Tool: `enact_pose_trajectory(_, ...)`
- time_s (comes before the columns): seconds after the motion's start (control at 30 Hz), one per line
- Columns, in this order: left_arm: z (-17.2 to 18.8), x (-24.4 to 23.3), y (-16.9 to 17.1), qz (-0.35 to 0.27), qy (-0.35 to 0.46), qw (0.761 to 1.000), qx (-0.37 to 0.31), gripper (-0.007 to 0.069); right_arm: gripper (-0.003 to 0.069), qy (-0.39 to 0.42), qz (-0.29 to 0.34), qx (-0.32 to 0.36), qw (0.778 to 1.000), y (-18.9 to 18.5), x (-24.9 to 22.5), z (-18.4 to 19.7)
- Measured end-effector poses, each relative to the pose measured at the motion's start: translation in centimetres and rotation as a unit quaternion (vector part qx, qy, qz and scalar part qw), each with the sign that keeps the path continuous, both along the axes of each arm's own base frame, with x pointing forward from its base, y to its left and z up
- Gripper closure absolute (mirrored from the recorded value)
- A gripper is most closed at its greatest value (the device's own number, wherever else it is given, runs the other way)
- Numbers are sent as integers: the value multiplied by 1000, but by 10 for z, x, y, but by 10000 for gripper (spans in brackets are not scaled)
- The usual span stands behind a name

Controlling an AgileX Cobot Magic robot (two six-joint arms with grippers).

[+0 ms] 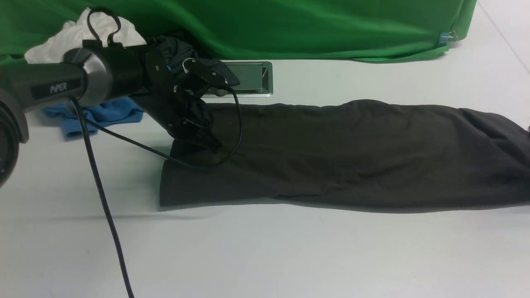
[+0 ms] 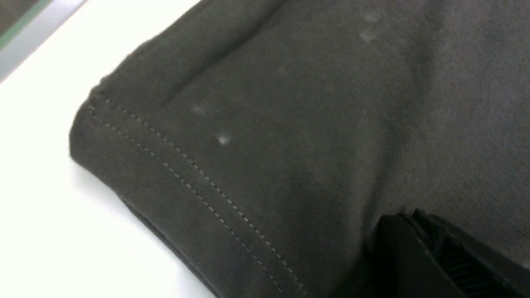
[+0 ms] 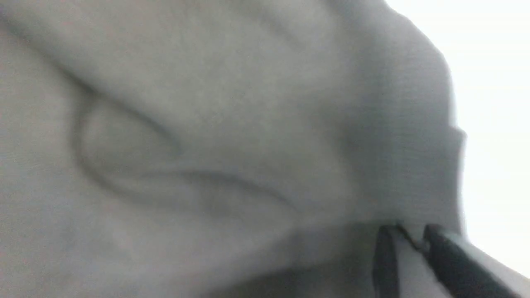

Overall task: Fold a long-sleeved shirt on a white desktop.
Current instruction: 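Pull the folded dark garment lengthwise by its ends to straighten it flat on the table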

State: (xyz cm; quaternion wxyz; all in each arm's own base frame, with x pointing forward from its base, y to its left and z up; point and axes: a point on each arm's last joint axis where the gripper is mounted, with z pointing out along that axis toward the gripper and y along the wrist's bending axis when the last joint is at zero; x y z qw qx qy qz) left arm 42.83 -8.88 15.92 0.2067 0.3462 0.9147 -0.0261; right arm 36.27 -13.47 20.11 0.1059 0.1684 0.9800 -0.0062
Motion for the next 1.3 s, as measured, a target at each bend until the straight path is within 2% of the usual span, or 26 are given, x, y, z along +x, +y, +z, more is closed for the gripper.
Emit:
enact_pose_trajectory(0.1,9,-3,2,-2,-1,1000,2,608,476,-34,-2,-14,999,-1,-4,27)
enact_pose_trajectory(0.2,38,-10,2,2,-17,1000,-15,608,290,-51,-5,-22,998,-5,-5,33)
enact_pose_trajectory(0.23,50,-13,1,5,-24,999,-27,608,190,-50,-7,-22,998,-9,-3,28)
enact_pose_trajectory(0.33,72,-21,-4,-8,-39,998,-50,608,41,-40,-4,-17,999,-13,5,5)
enact_pose_trajectory(0.43,87,-28,-16,-33,-55,996,-59,608,-17,-35,0,1,999,-14,16,-27)
enact_pose_trajectory(0.57,94,-37,-36,-63,-59,994,-63,608,-25,-31,-11,9,999,-19,21,-50)
enact_pose_trajectory(0.77,93,-46,-60,-95,-54,992,-64,608,-25,-40,-16,7,999,-22,24,-54)
enact_pose_trajectory(0.9,93,-52,-74,-119,-53,990,-57,608,11,-41,-18,30,999,-20,25,-55)
enact_pose_trajectory(1.13,98,-56,-73,-132,-57,989,-36,608,370,-27,-18,78,996,-12,23,-54)
enact_pose_trajectory(1.2,100,-57,-73,-131,-57,989,-34,608,445,-23,-18,83,996,-11,22,-55)
enact_pose_trajectory(1.23,105,-59,-71,-131,-62,989,-31,608,539,-21,-19,87,996,-10,22,-55)
enact_pose_trajectory(1.3,108,-60,-70,-133,-64,989,-27,608,552,-20,-16,88,996,-10,22,-55)
